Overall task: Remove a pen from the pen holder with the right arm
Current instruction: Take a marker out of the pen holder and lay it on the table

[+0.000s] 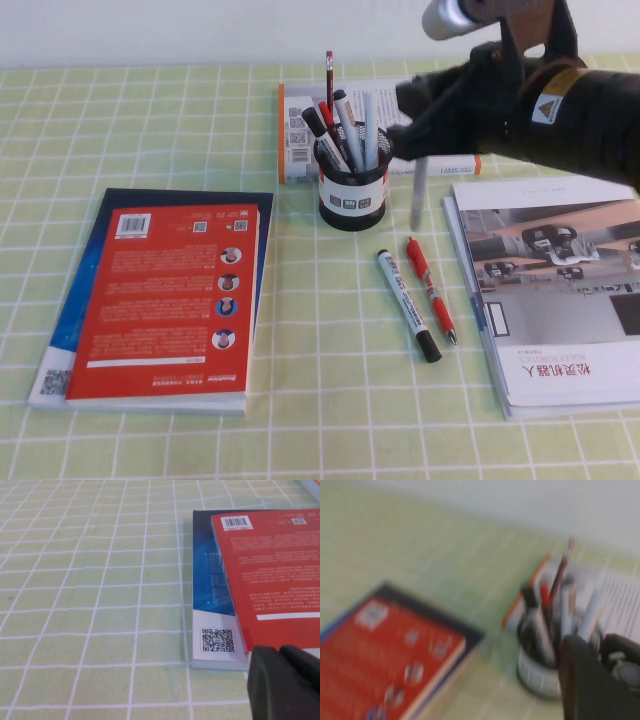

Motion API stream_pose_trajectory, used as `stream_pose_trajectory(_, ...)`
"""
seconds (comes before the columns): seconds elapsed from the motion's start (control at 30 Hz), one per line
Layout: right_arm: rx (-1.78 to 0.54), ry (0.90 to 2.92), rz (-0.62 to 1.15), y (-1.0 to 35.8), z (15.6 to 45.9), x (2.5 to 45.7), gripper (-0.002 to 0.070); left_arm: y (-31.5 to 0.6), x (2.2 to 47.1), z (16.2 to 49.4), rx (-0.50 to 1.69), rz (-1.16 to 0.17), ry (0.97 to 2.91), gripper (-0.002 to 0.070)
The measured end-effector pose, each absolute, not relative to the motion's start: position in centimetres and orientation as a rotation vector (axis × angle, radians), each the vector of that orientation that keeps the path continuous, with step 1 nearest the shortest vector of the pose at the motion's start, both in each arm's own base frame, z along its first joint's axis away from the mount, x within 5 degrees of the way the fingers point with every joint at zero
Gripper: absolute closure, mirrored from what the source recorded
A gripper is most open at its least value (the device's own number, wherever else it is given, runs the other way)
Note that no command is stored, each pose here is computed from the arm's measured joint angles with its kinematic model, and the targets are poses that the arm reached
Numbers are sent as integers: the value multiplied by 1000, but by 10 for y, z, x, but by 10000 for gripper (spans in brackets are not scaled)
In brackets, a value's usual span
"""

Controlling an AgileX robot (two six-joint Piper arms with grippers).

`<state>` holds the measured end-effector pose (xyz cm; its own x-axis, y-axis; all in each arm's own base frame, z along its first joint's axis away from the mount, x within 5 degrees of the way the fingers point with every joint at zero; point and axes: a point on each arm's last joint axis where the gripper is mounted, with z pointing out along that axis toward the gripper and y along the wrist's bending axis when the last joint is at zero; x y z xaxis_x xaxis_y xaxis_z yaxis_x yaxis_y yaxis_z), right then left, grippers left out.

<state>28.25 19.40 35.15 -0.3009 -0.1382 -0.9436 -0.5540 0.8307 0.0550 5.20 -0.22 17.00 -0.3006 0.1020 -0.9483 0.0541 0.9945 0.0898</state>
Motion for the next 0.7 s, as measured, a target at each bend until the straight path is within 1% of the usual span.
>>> stream_pose_trajectory(0.1,-574,2041,427,191,354,275,650,-2,52,170,113,47,1877,680)
stream_pose_trajectory(0.2,-613,2214,423,194,350,275,650,-2,52,170,113,47,1877,680)
stream_pose_trajectory(0.37,-651,2404,435,210,336,290,650,-2,52,170,113,47,1877,680)
stream_pose_trajectory(0.53,-690,2574,422,231,302,315,650,-2,52,170,113,47,1877,680)
stream_pose_trajectory(0.7,-718,2659,401,251,267,344,650,-2,52,170,113,47,1877,680)
